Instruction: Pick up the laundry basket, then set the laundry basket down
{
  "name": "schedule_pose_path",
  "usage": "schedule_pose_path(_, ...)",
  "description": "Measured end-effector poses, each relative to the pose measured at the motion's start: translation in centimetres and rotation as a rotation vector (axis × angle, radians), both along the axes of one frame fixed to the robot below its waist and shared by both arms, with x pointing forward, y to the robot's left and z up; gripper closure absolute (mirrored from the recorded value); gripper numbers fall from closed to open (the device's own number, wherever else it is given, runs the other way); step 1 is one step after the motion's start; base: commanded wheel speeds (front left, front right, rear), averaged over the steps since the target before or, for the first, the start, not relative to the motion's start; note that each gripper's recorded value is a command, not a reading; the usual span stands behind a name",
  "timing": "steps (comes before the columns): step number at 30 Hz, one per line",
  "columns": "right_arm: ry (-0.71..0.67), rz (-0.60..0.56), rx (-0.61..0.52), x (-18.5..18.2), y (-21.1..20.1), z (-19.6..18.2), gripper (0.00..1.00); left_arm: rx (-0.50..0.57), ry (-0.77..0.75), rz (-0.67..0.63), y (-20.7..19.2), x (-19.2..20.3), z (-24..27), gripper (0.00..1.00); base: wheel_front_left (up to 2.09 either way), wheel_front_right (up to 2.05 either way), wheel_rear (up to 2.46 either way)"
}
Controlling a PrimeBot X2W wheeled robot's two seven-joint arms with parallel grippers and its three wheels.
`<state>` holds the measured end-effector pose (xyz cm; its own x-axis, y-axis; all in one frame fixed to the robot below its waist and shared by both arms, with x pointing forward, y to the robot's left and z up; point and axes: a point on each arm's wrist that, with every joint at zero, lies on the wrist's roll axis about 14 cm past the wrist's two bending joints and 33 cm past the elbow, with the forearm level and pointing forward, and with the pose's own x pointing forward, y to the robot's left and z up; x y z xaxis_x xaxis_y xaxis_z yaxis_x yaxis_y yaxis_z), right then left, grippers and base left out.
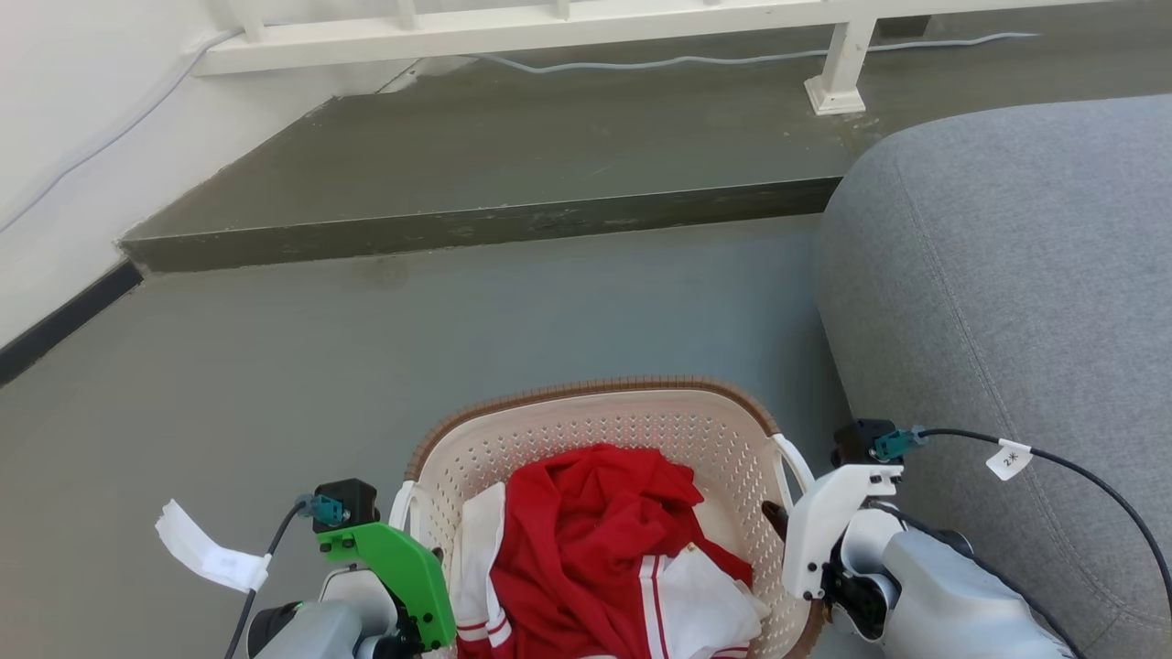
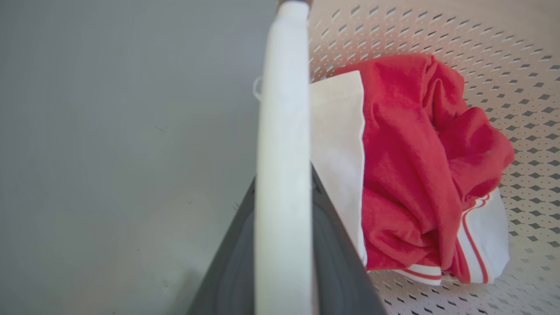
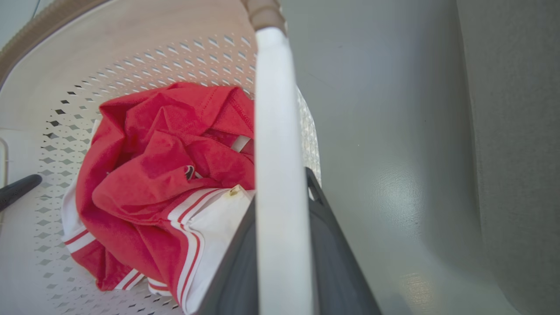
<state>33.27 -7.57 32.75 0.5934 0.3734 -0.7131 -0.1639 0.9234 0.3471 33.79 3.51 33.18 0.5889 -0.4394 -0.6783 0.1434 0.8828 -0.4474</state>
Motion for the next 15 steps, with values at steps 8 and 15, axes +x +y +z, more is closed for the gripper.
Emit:
schedule_pose_path(8, 0.004, 0.005, -0.001, -0.09, 0.05, -0.12, 1.00, 0.001, 0.007, 0.004, 0.02, -0.09, -0.13, 1.00, 0.00, 0.00, 0.00)
schedule_pose_path(15, 0.008, 0.006, 0.001, -0.19, 0.07, -0.20, 1.00, -0.001, 0.011, 0.005, 0.00, -0.13, -0.20, 1.00, 0.00, 0.00, 0.00)
